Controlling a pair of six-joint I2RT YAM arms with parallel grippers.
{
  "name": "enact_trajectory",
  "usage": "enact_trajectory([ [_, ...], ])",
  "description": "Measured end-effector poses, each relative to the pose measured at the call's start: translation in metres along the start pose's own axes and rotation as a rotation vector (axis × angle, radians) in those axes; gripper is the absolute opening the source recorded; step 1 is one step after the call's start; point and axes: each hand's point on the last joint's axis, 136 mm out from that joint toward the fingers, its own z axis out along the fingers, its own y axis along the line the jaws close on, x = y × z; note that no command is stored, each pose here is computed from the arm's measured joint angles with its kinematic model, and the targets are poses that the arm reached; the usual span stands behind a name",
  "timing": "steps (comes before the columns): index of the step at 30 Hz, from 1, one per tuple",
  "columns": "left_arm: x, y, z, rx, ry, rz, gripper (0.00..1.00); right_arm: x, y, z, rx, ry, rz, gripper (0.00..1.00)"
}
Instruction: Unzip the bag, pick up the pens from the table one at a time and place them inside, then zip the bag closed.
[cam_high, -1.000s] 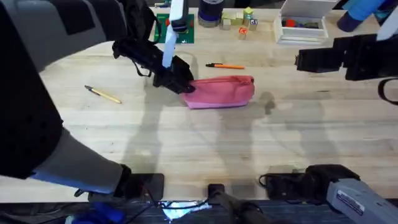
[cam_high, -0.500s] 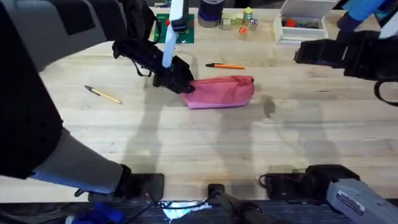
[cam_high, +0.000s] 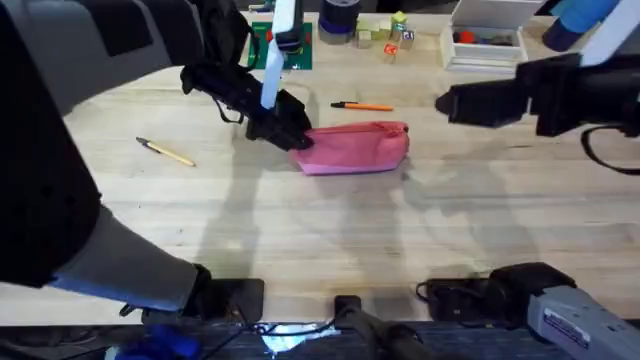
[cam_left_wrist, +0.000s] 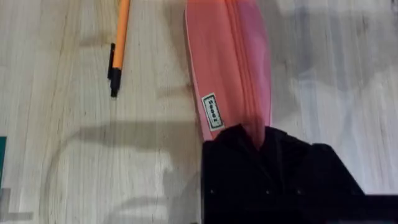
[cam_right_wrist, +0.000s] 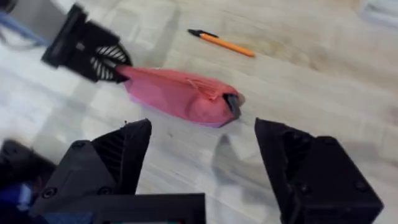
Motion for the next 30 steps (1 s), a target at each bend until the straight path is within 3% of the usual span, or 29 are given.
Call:
enact_trajectory([
  [10,0.0,0.0,0.0,0.0,0.0,0.0,0.043,0.001,0.035,0.005,-0.1,-0.006,-0.395,0.997],
  [17,0.0,0.0,0.0,0.0,0.0,0.0,0.043,0.0,0.038,0.013,-0.117,-0.003,-0.619,0.997],
  [25,0.0,0.0,0.0,0.0,0.0,0.0,0.043,0.002,0.035,0.025,-0.131,0.023,-0.834,0.996],
  [30,0.0,0.0,0.0,0.0,0.0,0.0,0.043,0.003,0.034,0.028,-0.135,0.029,-0.895,0.996],
])
